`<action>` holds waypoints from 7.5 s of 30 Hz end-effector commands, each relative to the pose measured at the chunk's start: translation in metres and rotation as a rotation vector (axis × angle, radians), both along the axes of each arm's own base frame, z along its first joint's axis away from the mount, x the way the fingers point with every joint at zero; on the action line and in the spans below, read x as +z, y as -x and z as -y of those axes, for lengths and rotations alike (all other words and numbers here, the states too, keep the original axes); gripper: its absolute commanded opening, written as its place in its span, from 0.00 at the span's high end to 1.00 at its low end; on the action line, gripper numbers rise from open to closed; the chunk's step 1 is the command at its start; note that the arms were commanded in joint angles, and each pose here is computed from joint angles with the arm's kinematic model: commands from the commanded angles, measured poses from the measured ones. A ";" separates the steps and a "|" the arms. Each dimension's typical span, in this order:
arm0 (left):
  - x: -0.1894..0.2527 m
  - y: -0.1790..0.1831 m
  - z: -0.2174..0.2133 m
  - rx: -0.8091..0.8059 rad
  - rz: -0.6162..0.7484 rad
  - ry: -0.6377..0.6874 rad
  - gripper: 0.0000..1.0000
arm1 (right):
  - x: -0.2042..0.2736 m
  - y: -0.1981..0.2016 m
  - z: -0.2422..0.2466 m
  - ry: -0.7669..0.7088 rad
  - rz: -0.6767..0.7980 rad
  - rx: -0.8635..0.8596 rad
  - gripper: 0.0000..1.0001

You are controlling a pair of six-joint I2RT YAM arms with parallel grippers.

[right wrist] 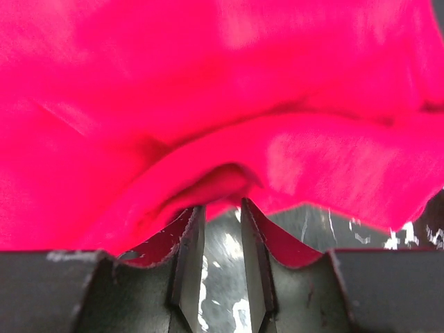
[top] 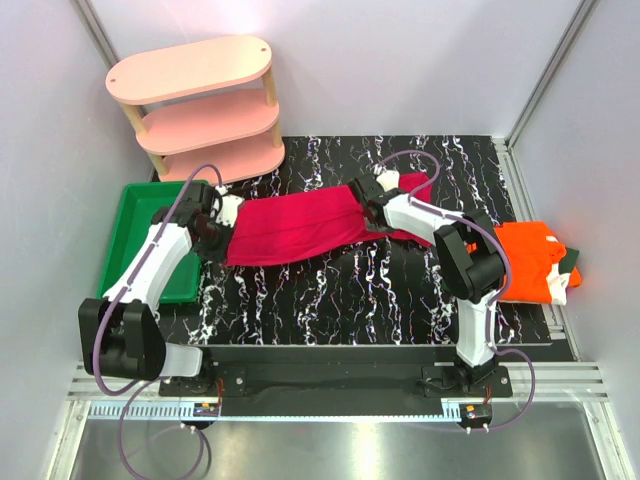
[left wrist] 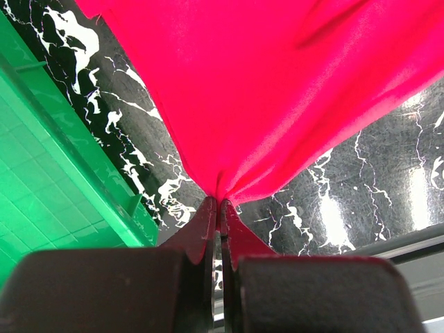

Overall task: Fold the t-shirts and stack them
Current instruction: Grap the side of the flattened tshirt closest away from the robot with both arms, then fold the other side of the tshirt into a rectangle

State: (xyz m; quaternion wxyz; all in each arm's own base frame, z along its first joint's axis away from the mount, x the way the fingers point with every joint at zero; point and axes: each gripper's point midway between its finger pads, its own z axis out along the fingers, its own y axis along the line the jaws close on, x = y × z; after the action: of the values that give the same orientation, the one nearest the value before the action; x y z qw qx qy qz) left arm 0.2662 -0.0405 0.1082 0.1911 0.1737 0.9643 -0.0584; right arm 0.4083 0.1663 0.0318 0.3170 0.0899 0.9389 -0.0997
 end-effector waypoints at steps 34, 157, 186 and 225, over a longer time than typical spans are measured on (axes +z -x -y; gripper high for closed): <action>0.009 -0.006 0.002 0.030 0.042 0.038 1.00 | 0.045 -0.062 0.002 -0.008 0.140 -0.020 0.60; 0.018 -0.003 0.015 0.085 0.060 0.129 1.00 | 0.149 0.015 0.119 -0.181 0.364 -0.223 1.00; 0.029 0.024 0.016 0.064 0.045 0.140 1.00 | 0.170 0.191 0.105 -0.247 0.303 -0.193 1.00; 0.002 -0.021 0.015 0.109 -0.040 0.117 1.00 | 0.210 0.066 0.096 -0.159 0.444 -0.189 1.00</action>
State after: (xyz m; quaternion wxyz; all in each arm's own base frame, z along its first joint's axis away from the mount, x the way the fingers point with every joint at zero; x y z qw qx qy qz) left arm 0.2605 -0.0584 0.0988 0.1471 0.1176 0.9749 -0.1183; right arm 0.3073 0.0729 0.2106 0.4512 0.2073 0.8662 -0.0557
